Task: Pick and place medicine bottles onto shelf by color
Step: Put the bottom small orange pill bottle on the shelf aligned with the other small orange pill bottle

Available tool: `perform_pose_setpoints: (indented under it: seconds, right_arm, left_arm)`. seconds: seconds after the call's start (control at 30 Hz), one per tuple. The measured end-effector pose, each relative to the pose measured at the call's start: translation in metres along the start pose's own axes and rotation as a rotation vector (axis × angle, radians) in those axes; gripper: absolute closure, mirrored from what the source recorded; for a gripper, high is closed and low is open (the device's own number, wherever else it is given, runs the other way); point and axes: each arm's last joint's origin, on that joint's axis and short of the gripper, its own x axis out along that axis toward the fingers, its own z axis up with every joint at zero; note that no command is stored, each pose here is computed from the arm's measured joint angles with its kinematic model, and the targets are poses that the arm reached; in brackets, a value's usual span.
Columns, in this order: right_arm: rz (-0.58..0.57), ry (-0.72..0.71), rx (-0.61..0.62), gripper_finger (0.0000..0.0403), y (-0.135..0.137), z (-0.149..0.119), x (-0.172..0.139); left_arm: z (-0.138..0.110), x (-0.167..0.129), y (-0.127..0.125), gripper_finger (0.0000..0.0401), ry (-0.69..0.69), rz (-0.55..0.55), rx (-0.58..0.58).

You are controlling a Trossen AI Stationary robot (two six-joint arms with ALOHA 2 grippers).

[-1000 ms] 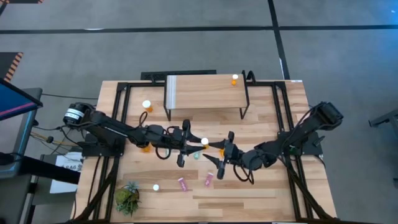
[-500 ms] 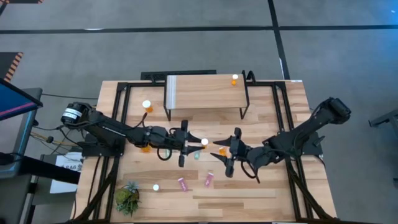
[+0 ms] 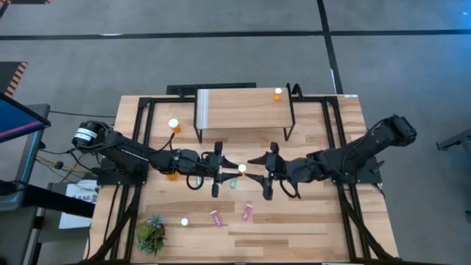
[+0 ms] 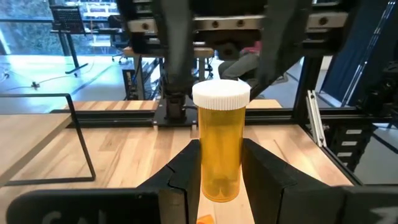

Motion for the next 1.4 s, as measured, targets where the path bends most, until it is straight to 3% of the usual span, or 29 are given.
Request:
perform_pose_setpoints:
  seconds: [0.37,0.7,1.17,1.27,1.4]
  right_arm:
    - [0.048,0.017,-0.019,0.017,-0.01,0.003,0.007]
    - [0.059,0.083,-0.029,0.017,-0.008,0.027,0.001]
    - [0.113,0.1,-0.088,0.017,0.002,0.027,0.002]
    - [0.114,0.078,-0.077,0.017,0.006,0.041,0.006]
    - [0.083,0.148,-0.108,0.017,0.008,0.052,0.016]
  left_arm:
    - [-0.001,0.0,0.0,0.0317,0.012,0.0,0.001]
    - [-0.002,0.0,0.0,0.0317,0.017,0.0,0.001]
    - [-0.002,0.0,0.0,0.0317,0.017,0.0,0.0]
    - [-0.002,0.0,0.0,0.0317,0.024,0.001,0.0]
    - [-0.002,0.0,0.0,0.0317,0.024,0.005,0.0]
